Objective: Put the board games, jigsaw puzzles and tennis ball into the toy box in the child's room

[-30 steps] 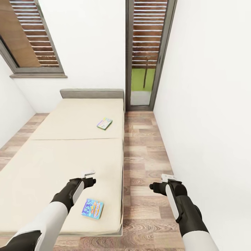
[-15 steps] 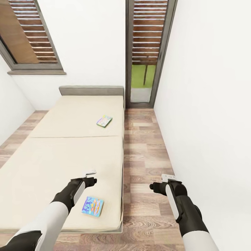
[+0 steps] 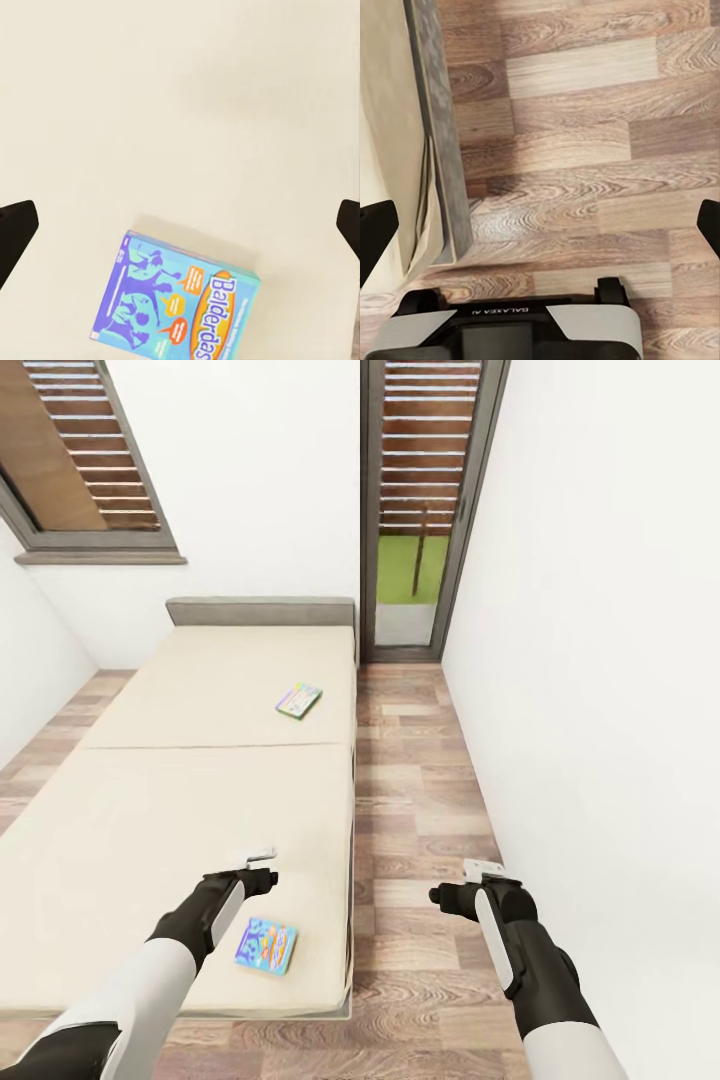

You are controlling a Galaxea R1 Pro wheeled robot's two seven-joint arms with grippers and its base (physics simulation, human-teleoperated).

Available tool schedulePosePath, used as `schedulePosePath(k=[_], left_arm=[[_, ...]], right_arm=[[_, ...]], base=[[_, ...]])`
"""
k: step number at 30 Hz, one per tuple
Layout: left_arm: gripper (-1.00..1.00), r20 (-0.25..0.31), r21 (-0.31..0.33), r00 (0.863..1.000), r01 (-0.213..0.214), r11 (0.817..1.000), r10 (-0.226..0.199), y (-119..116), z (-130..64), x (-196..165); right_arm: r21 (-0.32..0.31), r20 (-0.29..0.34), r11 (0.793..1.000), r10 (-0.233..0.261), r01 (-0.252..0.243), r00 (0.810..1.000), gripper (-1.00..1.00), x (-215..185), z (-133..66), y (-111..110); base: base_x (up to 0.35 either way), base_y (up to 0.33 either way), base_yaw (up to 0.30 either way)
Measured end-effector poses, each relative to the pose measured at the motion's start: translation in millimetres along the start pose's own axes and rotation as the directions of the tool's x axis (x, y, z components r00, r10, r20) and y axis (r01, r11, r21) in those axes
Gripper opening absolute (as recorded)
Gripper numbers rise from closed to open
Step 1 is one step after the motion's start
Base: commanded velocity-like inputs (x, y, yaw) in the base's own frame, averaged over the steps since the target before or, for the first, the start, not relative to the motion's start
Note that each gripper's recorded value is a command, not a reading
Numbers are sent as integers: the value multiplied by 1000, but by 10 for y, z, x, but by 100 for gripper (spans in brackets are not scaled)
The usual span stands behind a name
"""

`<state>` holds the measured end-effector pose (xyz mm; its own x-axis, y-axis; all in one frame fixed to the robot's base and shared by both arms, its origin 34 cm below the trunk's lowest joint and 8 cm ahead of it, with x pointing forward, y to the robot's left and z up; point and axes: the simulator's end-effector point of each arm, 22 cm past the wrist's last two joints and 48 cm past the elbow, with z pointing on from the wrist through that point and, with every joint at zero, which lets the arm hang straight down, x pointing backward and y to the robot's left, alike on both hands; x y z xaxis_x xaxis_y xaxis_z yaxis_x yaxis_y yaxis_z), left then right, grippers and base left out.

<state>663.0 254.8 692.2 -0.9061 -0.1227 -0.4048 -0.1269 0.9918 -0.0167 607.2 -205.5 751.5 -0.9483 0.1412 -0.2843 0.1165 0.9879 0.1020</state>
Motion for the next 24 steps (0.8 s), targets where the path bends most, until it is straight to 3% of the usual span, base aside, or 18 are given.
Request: schedulePosePath(k=[24], left_arm=[[100, -31, -8, 999, -6, 1000, 5, 42, 147, 182]], right_arm=[[7, -39, 1000, 2, -2, 999, 100, 151, 154, -39]], base=[[0, 0, 0]])
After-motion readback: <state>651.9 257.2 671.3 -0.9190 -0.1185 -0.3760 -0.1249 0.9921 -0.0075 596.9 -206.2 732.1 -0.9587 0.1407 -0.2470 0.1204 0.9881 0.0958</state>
